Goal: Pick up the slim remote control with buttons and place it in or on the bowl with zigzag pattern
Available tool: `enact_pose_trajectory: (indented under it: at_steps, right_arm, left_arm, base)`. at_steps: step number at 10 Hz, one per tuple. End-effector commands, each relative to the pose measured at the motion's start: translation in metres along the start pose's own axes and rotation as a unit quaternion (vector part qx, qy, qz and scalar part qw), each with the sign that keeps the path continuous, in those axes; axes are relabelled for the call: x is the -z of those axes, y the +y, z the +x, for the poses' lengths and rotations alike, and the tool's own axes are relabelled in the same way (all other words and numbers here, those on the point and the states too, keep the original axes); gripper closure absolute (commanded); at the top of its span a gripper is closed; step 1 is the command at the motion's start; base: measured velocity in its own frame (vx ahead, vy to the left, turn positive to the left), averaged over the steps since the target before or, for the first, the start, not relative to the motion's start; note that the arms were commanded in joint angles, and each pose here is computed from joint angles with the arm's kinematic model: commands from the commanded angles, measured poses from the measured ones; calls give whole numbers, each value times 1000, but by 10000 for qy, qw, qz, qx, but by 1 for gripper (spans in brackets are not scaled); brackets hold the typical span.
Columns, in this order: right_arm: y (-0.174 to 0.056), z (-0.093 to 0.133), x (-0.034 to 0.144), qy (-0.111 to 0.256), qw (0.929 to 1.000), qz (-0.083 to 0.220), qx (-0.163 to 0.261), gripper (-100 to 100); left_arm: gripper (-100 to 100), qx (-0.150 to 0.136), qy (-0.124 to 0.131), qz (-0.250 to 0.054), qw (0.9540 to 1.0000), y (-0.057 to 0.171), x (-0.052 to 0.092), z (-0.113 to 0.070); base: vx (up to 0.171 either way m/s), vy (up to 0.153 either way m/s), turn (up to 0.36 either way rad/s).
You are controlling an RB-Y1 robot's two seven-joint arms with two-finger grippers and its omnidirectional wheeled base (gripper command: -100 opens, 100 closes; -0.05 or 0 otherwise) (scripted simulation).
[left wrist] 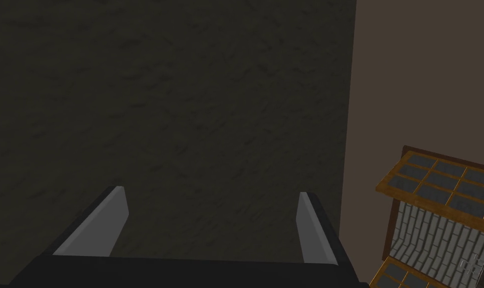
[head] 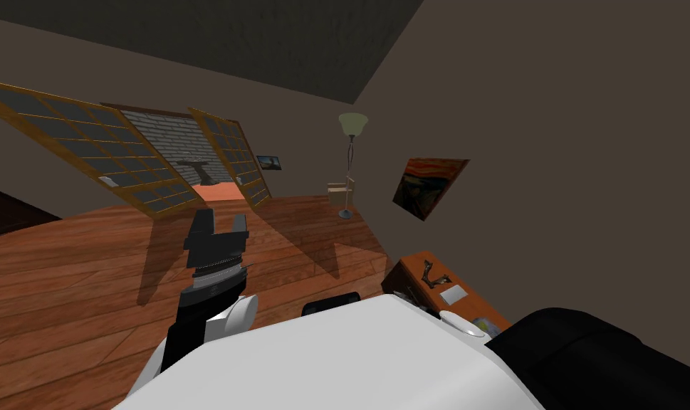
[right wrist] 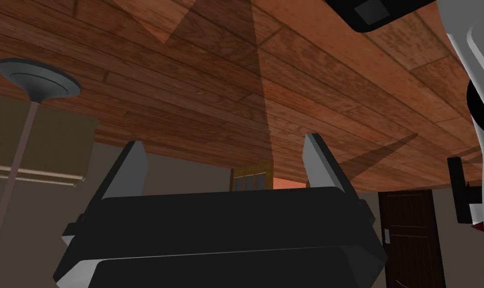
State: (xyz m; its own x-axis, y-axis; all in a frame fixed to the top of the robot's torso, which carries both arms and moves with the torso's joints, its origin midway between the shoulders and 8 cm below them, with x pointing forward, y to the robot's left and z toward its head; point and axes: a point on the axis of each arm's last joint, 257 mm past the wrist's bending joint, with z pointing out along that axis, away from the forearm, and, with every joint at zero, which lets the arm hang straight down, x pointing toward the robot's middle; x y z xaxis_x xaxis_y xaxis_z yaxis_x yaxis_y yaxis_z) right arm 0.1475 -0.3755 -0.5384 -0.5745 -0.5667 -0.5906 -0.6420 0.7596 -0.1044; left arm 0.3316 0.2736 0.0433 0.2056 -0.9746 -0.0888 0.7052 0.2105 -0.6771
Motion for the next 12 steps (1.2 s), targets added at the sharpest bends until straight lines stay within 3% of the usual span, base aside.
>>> enact_pose_trajectory:
  at_steps: [1,2,5,7,8,11,12]
  right_arm:
    - [-6,21,6,227,9996,-14,160,-100]
    - [-6,21,6,227,9996,-14,160,-100]
    - [-15,73,27,872,9930,-171,777,-100]
    - [-15,76,28,904,9928,-166,767,-100]
    - [-20,96,39,1163,9872,-256,1058,-100]
    - [-27,122,53,1485,9797,-336,1302,-100]
    - [-31,135,62,1670,9726,-434,1558,-100]
  left_arm:
    - [0,0,0,0,10000,0,0,0]
    - [0,0,0,-1,10000,0,0,0]
    - [0,-1,0,-1,10000,0,0,0]
    - [0,-1,0,-1,10000,0,0,0]
    - [0,0,0,-1,10000,0,0,0]
    - [0,-1,0,0,10000,0,0,0]
    - [0,-1,0,-1,10000,0,0,0]
  base:
    - [-4,-82,72]
    - [6,-44,-14]
    - [7,-86,119]
    - [3,-67,29]
    - [1,-67,87]
    - [4,-97,81]
    - [18,-149,70]
